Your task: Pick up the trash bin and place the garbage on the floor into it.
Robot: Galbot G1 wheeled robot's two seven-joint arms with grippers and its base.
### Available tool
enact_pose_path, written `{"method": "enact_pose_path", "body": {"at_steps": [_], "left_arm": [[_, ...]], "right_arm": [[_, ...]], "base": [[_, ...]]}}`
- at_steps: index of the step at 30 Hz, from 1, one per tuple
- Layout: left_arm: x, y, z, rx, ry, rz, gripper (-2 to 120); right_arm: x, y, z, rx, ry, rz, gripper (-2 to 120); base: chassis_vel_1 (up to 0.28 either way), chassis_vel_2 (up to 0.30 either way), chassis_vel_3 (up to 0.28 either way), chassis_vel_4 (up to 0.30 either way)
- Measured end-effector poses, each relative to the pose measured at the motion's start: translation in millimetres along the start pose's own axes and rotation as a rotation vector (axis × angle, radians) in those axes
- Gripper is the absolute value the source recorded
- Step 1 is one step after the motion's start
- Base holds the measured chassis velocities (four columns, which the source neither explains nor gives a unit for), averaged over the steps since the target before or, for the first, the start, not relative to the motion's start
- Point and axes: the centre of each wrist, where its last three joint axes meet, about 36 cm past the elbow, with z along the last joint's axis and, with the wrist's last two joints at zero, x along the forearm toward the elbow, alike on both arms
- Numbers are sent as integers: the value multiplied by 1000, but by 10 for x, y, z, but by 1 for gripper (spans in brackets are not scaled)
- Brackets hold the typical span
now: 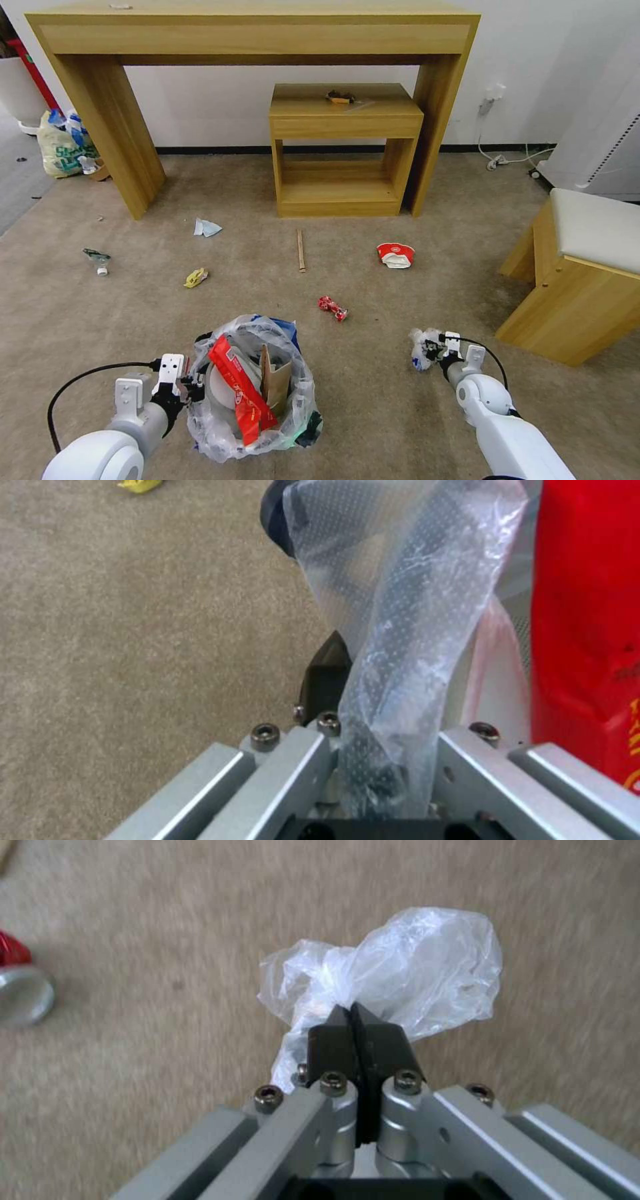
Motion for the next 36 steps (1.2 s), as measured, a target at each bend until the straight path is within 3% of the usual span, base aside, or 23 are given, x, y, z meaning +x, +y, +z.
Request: {"method": "enact_pose_path", "body": {"at_steps": [6, 8, 10, 12, 14, 16, 18, 20, 21, 24, 25, 28, 32, 34, 36], "left_arm": [[-58, 1, -21, -4, -1, 10, 0], [-133, 26, -23, -2, 4, 8, 0], [-151, 32, -24, -2, 6, 7, 0], [-230, 44, -34, -1, 11, 5, 0], [-249, 45, -36, 0, 12, 3, 0], [-348, 38, -52, 0, 20, 9, 0], [-370, 37, -58, -1, 21, 11, 0], [-481, 43, -77, -4, 29, 12, 0], [-481, 43, -77, -4, 29, 12, 0], [-628, 30, -118, -4, 34, 18, 0], [-628, 30, -118, -4, 34, 18, 0], [-739, 7, -180, -7, 31, 28, 0], [-789, -2, -206, -7, 31, 34, 0], [-861, -15, -253, -6, 26, 39, 0], [-890, -22, -271, -6, 25, 42, 0]], "right_arm": [[105, -15, -268, 53, -102, -15, 0], [230, 19, -567, 116, -201, -59, 0], [264, 31, -639, 130, -220, -71, 0], [451, 218, -973, 195, -303, -163, 0], [501, 282, -1046, 207, -322, -190, 0], [749, 622, -1309, 253, -377, -334, 0], [801, 699, -1351, 262, -384, -368, 0], [976, 1024, -1451, 293, -390, -502, 0], [976, 1024, -1451, 293, -390, -502, 0], [1123, 1505, -1403, 329, -366, -660, 0], [1123, 1505, -1403, 329, -366, -660, 0], [1318, 1881, -1262, 372, -310, -803, 0], [1430, 2029, -1160, 398, -279, -870, 0], [1623, 2235, -987, 462, -231, -975, 0], [1654, 2281, -903, 503, -212, -1005, 0]], "base": [[0, 0, 0, 0], [0, 0, 0, 0], [0, 0, 0, 0], [0, 0, 0, 0], [0, 0, 0, 0], [0, 0, 0, 0], [0, 0, 0, 0], [0, 0, 0, 0], [0, 0, 0, 0], [0, 0, 0, 0], [0, 0, 0, 0], [0, 0, 0, 0], [0, 0, 0, 0], [0, 0, 0, 0], [0, 0, 0, 0]]}}
